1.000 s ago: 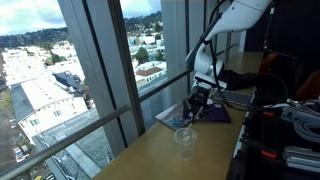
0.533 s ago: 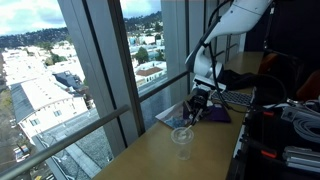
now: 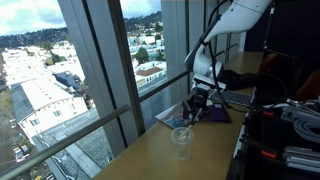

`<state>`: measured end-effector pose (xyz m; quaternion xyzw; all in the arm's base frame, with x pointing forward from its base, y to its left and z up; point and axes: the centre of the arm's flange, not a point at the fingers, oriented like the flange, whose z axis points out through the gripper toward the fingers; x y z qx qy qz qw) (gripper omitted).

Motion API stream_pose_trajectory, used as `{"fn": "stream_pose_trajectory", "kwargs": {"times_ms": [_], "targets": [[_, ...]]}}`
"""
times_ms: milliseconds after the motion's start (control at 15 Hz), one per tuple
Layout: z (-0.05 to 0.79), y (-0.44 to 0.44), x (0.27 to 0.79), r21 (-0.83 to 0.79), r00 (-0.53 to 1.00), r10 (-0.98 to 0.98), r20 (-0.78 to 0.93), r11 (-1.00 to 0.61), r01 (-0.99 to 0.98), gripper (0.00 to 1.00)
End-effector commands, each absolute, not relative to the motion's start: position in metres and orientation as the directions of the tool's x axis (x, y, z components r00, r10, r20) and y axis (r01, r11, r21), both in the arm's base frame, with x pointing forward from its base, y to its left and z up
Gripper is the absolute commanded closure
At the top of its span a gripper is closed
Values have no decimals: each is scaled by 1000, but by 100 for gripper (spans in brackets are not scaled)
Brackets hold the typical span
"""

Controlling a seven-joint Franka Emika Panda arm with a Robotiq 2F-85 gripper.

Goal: Put the straw inside the cup

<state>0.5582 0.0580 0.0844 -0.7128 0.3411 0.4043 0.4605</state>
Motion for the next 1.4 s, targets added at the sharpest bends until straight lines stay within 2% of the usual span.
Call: {"fn": "stream_pose_trajectory", "kwargs": {"times_ms": [0,800,1333], "targets": [[103,61,553,-371,432,-135,-892,-330,-868,100],[107,38,563,-362,424,-162,-891,-310,-879,100],[103,57,564,-355,414,-140,-899,-320,-878,100]]}}
